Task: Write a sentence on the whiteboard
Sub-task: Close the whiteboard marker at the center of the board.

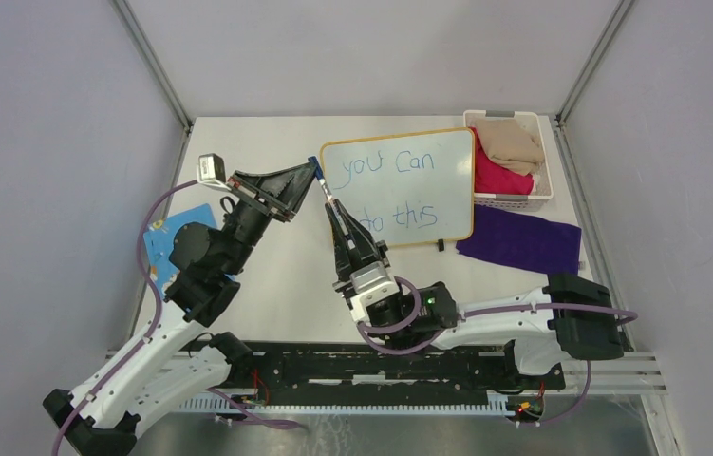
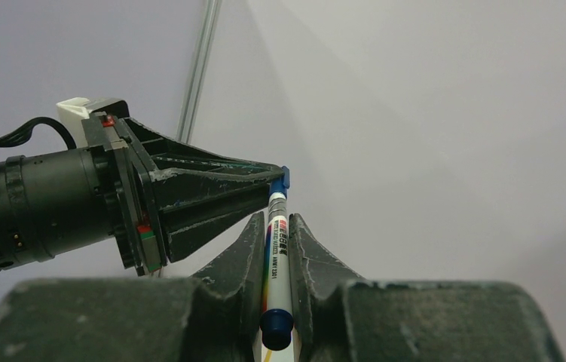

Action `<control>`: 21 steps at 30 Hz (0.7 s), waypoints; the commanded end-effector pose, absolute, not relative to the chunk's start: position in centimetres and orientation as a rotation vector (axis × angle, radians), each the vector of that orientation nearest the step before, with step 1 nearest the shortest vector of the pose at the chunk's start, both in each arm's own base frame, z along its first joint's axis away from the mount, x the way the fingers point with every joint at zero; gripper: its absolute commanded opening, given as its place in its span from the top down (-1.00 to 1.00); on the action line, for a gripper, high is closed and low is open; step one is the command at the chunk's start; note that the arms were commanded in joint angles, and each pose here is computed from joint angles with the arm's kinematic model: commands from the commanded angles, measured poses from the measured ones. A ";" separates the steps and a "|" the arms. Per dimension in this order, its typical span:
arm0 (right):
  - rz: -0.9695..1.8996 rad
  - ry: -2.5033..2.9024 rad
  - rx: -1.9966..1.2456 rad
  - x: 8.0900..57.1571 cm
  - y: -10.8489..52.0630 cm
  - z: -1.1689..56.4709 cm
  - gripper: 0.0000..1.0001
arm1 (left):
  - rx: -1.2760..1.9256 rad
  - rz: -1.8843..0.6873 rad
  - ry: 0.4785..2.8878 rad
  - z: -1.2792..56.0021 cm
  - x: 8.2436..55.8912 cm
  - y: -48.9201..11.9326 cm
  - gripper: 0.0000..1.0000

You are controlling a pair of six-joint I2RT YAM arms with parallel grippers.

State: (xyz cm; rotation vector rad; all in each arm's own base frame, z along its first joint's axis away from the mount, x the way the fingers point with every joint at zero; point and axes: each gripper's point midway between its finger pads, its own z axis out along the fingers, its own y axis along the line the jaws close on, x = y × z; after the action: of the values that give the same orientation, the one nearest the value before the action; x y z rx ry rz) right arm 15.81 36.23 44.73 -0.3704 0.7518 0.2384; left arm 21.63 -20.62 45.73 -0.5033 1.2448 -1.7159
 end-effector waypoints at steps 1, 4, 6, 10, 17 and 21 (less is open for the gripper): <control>0.368 0.694 -0.042 16.5 31.5 48.8 1.00 | -0.335 -1.795 1.212 47.5 18.6 -21.7 0.96; 0.376 0.699 -0.051 16.8 32.0 48.9 1.00 | -0.329 -1.795 1.209 47.6 18.5 -21.7 0.96; 0.380 0.701 -0.060 16.8 32.4 48.9 1.00 | -0.329 -1.792 1.210 47.5 18.5 -21.7 0.96; 0.395 0.702 -0.071 16.9 32.5 48.9 1.00 | -0.324 -1.783 1.202 47.6 18.4 -21.5 0.96; 0.432 0.691 -0.089 16.4 31.8 48.7 1.00 | -0.328 -1.749 1.201 47.7 18.4 -21.1 0.83; 0.441 0.692 -0.085 16.3 31.3 48.7 1.00 | -0.319 -1.740 1.200 48.0 18.4 -21.0 0.52</control>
State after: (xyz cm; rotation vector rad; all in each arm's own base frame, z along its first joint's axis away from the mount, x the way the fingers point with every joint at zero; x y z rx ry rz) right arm 15.89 36.13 45.83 -0.3094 0.7376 0.3643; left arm 20.81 -20.20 46.63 -0.4836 1.2035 -1.7161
